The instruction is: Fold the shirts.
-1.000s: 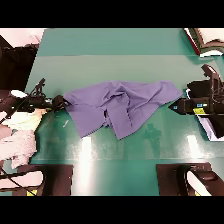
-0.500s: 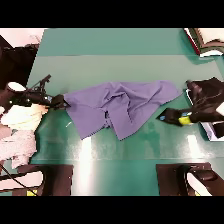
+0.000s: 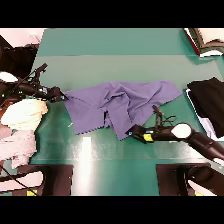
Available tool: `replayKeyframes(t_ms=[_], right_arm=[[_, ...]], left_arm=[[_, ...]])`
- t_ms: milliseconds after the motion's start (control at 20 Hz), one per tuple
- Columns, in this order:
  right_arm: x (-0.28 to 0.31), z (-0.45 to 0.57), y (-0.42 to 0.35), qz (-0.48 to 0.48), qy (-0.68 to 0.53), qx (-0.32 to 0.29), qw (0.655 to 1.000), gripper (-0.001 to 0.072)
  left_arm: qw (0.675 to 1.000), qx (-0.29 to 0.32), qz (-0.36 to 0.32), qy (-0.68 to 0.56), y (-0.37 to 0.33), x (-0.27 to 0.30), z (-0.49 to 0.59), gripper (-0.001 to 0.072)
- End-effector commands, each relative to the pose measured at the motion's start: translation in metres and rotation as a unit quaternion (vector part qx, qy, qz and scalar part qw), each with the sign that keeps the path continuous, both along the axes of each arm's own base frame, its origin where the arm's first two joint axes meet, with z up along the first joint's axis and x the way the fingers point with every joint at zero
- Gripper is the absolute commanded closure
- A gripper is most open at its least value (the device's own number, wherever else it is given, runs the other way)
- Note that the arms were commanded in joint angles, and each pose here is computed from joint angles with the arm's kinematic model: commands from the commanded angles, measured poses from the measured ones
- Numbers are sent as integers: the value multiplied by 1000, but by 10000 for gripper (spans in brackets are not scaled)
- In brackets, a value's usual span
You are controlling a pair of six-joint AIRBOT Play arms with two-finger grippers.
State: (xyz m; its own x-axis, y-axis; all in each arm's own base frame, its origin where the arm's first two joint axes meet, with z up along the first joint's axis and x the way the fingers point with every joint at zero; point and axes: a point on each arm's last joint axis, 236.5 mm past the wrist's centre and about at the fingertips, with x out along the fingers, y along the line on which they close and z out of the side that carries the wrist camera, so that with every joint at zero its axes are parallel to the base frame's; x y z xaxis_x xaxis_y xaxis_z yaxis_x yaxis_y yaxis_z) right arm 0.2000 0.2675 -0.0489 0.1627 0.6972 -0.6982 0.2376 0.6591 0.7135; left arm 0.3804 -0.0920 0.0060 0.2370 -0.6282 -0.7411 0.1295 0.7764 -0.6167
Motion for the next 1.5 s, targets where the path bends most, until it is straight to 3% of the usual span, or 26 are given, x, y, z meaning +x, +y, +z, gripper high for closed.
replayKeyframes(t_ms=[0,300,350,400,450,550,700,900,950,1000,1050,1450], right_arm=[[2,-18,27,-5,8,-8,1000,197],[9,-25,42,9,9,-18,1000,221],[9,-25,42,13,5,-19,1000,350],[9,-25,42,21,-3,-21,1000,440],[9,-25,42,27,-8,-22,999,475],[11,-25,42,39,-25,-25,999,696],[15,-20,41,38,-39,-25,998,701],[-7,11,32,107,-69,-23,992,692],[-9,17,30,118,-82,-26,989,540],[-10,24,30,114,-85,-20,990,253],[-9,28,30,100,-79,-14,992,207],[-15,-31,34,87,-5,-56,995,207]], left_arm=[[1000,-3,-4,4,-1,-2,3,681],[1000,-3,-5,4,-1,-3,3,681],[1000,-3,-5,4,-1,-3,3,681],[1000,-3,-5,4,-1,-3,3,681],[1000,-3,-5,4,-2,-3,3,681],[1000,-5,-9,9,-3,-6,3,681],[1000,-8,-15,14,-4,-9,3,682],[1000,-5,-21,16,-4,-11,5,682],[1000,-5,-21,16,-4,-11,4,682],[1000,-5,-21,15,-4,-11,5,682],[1000,-5,-21,16,-4,-11,5,682],[999,-10,-30,25,-6,-17,5,681]])
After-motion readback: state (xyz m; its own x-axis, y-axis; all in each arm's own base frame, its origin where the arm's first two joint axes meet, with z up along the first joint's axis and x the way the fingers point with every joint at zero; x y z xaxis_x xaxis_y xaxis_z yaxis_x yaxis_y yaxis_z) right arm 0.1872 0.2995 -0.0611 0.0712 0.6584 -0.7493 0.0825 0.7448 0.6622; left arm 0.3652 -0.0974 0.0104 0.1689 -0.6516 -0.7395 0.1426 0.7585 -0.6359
